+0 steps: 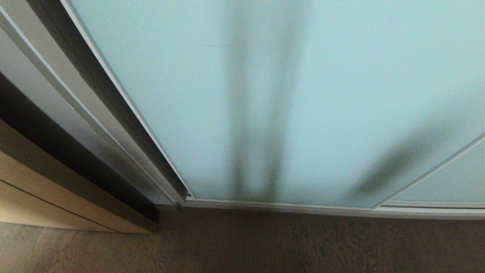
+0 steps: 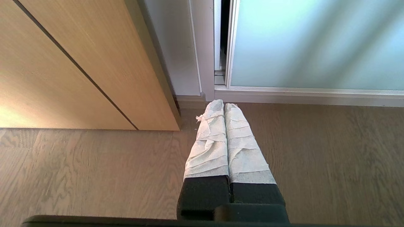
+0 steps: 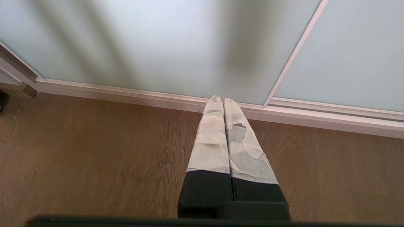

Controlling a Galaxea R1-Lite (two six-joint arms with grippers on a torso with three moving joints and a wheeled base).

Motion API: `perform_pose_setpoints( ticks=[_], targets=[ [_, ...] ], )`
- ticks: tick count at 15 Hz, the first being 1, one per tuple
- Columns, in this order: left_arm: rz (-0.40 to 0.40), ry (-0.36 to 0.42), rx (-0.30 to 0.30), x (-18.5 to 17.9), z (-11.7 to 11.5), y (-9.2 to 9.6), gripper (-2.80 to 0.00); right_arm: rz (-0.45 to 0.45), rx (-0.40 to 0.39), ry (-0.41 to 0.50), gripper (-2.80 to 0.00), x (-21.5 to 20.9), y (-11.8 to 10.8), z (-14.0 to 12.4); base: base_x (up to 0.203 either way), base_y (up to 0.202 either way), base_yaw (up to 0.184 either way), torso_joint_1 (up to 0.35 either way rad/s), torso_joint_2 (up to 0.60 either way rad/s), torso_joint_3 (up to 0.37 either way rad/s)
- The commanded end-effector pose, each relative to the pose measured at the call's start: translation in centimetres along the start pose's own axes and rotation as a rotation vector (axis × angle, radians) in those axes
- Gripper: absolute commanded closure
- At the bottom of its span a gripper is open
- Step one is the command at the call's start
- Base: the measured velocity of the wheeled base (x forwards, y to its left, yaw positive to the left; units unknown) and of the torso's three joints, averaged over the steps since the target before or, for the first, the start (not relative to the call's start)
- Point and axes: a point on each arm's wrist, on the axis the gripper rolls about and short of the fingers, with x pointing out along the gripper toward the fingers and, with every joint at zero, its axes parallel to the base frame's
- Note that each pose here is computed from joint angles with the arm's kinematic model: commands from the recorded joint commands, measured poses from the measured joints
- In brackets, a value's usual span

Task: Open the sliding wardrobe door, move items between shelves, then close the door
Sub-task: Open the door

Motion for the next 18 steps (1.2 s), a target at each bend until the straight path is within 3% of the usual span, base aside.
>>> perform_pose_setpoints(
  ticks=[1, 15, 18],
  targets=[
    [0.0, 0.002, 0.0, 0.01, 0.0, 0.0, 0.0, 0.0, 0.0, -0.001, 0.0, 0.0, 0.0, 0.01, 0.0, 0.0, 0.0, 0.0, 0.0, 0.0],
    [0.022, 0.006, -0.002, 0.01, -0.04, 0.05, 0.0, 0.0, 0.0, -0.001, 0.0, 0.0, 0.0, 0.01, 0.0, 0.0, 0.0, 0.0, 0.0, 0.0],
    [0.016, -0.012, 0.058, 0.01, 0.15, 0.04, 0.0, 0.0, 0.0, -0.001, 0.0, 0.0, 0.0, 0.01, 0.0, 0.0, 0.0, 0.0, 0.0, 0.0]
  ],
)
